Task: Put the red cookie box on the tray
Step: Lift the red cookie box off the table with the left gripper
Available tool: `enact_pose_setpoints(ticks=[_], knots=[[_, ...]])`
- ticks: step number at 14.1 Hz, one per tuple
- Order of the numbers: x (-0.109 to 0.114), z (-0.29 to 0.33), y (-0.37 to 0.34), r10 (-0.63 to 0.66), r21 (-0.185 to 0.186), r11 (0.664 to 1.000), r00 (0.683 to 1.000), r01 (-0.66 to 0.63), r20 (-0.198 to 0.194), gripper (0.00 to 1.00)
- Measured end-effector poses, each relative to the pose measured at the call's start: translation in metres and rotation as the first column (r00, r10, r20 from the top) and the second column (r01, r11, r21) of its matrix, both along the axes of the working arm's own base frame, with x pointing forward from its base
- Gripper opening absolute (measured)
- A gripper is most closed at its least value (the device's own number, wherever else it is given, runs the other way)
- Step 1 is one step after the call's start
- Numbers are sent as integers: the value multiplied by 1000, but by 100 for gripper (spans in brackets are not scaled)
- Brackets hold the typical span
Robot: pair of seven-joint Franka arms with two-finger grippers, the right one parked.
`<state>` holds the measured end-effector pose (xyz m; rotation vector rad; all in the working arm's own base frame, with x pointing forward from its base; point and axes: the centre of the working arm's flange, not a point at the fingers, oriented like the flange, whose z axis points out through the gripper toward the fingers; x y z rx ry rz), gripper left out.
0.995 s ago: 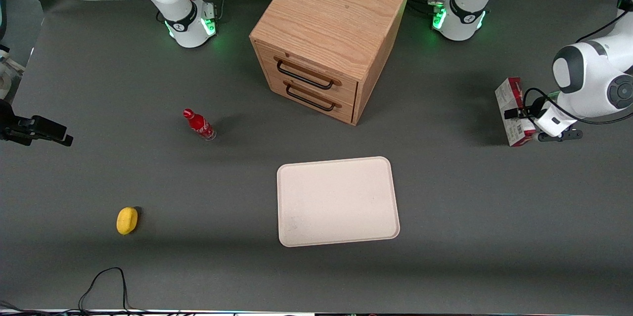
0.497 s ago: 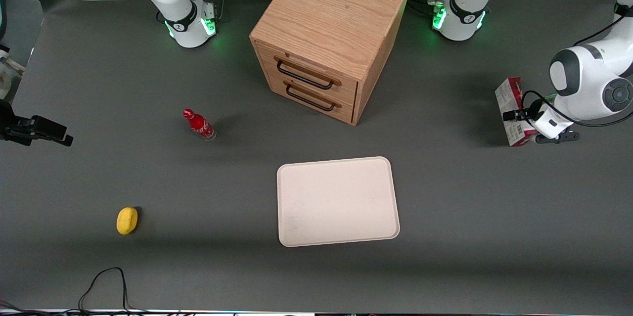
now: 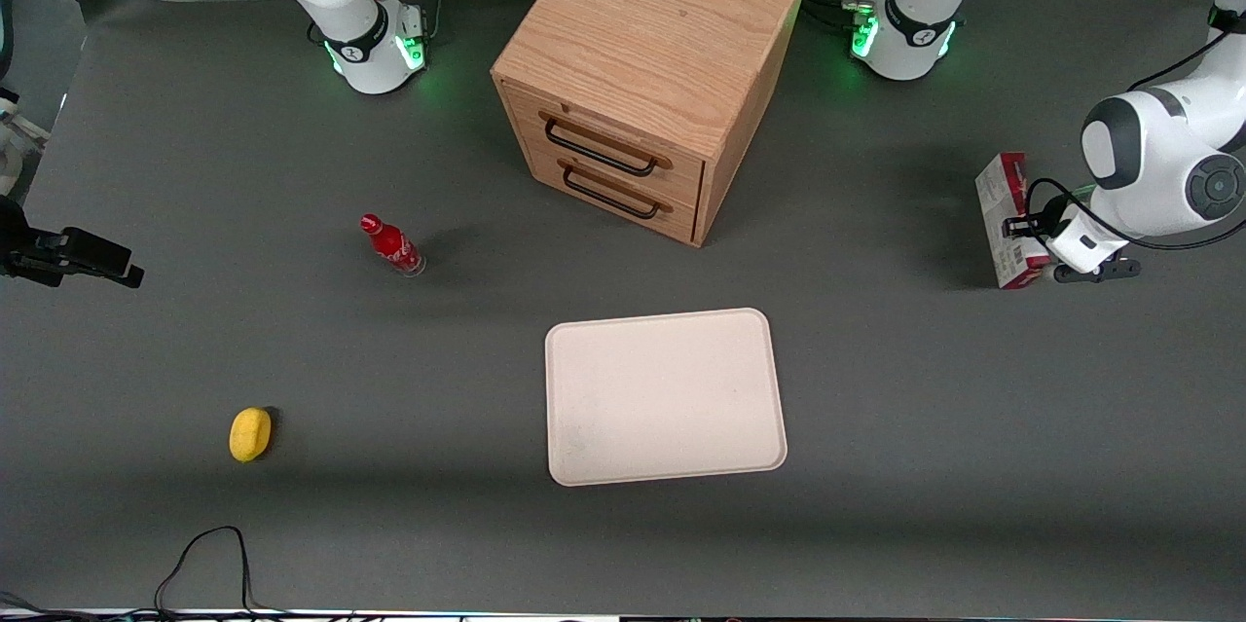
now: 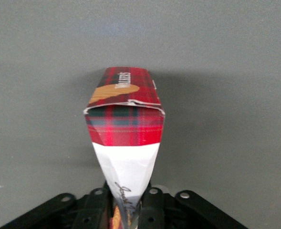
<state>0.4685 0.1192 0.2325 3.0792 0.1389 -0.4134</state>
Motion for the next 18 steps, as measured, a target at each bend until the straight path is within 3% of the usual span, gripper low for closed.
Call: enact_pose_setpoints(ticks=[1, 2, 9, 10, 13, 18], knots=[[0, 0, 0, 0, 0, 1000, 1000, 0, 1, 8], [0, 0, 0, 0, 0, 1000, 1000, 0, 0, 6], [4, 8, -2, -2, 2, 1000, 1000, 2, 8, 6], [8, 17, -5, 5, 4, 1000, 1000, -5, -5, 6], [28, 67, -32, -4, 34, 999, 998, 6, -59, 6], [59, 204, -66, -32, 72, 997, 997, 37, -73, 6]])
